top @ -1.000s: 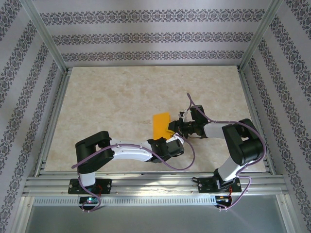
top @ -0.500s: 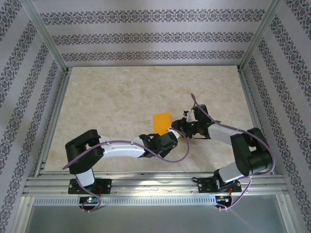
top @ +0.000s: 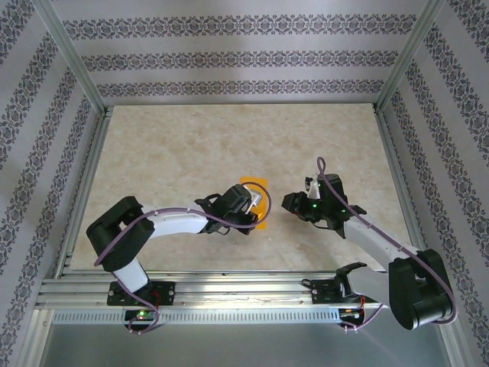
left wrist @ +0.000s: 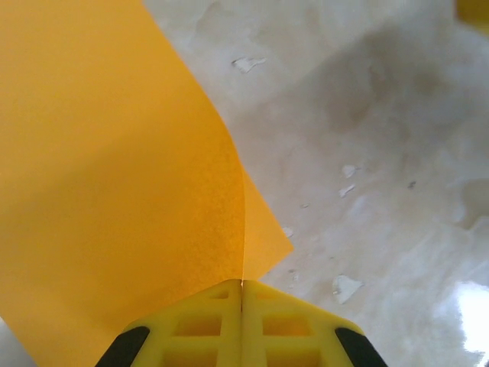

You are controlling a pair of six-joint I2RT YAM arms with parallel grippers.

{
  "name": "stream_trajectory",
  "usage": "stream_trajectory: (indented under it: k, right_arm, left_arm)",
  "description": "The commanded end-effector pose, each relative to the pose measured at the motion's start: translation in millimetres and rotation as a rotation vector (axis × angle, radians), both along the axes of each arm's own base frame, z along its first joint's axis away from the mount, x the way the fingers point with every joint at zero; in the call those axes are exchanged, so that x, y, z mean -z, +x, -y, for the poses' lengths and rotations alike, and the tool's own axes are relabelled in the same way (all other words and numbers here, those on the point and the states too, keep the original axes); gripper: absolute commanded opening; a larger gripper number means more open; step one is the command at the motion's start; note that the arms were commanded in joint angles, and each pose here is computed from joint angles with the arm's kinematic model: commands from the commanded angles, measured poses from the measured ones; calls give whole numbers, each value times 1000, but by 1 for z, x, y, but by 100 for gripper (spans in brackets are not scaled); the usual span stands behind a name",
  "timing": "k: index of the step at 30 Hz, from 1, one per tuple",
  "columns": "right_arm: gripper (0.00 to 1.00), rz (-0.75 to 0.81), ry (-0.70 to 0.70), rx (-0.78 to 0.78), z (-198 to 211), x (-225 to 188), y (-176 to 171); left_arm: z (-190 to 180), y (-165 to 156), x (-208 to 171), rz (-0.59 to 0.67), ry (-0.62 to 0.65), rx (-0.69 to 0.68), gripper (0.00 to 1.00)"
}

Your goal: Fold a paper plane with a square sheet of paper (pick it up from the middle)

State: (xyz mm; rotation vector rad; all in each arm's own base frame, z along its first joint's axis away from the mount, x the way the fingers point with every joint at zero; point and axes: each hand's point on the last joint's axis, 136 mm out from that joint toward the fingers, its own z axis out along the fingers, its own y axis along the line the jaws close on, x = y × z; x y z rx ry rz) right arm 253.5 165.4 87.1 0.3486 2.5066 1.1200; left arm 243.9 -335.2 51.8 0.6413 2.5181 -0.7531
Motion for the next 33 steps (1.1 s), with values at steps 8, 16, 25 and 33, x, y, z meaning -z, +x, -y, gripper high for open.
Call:
stream_trajectory:
  k: [8, 16, 25, 33]
  right_arm:
    - [14, -105, 21, -161, -37, 21, -25]
    - [8, -119, 5, -171, -48, 28, -20]
    - [4, -153, -96, -224, -58, 43, -17]
    - [3, -200, -152, -221, -53, 65, -18]
  left_arm:
    - [10, 12, -25, -45, -179, -18, 1]
    - [7, 16, -26, -55, -194, -27, 1]
    - [7, 18, -21, -73, -183, -23, 1]
    - [7, 20, -22, -73, -185, -27, 2]
